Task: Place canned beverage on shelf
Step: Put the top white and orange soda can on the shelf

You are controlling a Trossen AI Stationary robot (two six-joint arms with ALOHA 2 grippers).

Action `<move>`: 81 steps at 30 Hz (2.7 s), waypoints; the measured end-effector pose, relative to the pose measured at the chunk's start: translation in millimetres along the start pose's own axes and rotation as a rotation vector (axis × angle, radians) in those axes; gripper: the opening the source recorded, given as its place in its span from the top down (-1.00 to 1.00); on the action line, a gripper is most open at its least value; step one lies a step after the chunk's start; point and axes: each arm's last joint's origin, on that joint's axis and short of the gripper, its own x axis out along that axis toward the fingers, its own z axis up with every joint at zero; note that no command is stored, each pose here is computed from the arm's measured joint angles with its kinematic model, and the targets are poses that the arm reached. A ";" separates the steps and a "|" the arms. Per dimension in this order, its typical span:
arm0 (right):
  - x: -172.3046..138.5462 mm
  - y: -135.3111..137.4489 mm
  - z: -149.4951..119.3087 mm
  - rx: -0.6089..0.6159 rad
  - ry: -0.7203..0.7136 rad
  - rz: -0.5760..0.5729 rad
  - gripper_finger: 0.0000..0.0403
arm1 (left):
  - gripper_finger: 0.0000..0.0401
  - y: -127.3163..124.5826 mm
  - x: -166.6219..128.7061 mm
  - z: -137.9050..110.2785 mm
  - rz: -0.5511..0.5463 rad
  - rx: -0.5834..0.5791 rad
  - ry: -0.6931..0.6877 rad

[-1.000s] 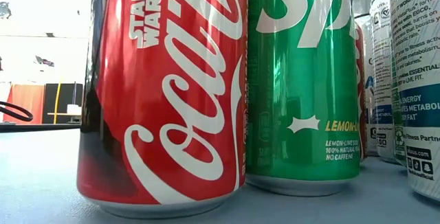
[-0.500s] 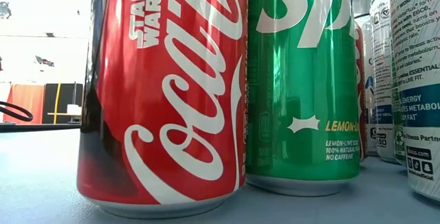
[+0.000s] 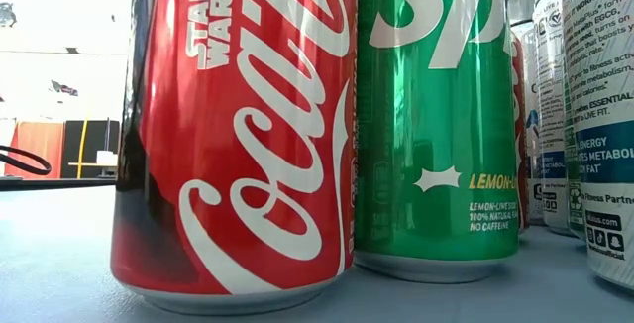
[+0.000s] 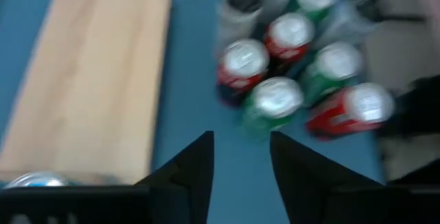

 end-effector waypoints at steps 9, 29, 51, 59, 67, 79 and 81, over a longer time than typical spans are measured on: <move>47.2 31.2 14.8 -0.016 0.026 0.048 -0.35 | 0.24 -7.9 -48.3 22.7 -0.174 -0.152 -0.014; 161.4 110.0 -20.2 0.157 0.538 0.162 -0.35 | 0.24 -32.1 -134.8 -19.1 -0.157 0.037 0.053; 167.8 129.1 -36.2 0.127 0.698 0.176 -0.35 | 0.24 -51.7 -111.2 -15.7 0.037 0.157 0.024; 153.3 122.6 -33.2 0.190 0.787 0.275 -0.35 | 0.23 -70.3 -70.2 14.7 0.196 0.394 -0.136; 123.4 109.0 -14.8 0.190 0.816 0.233 -0.35 | 0.23 -46.6 -11.8 50.1 0.083 0.490 -0.121; 33.4 90.0 0.0 0.323 0.473 0.094 -0.35 | 0.21 -11.1 67.6 72.0 -0.019 0.582 -0.075; 20.9 87.8 -0.4 0.343 0.427 0.074 -0.35 | 0.15 -8.0 81.1 71.3 -0.045 0.582 -0.050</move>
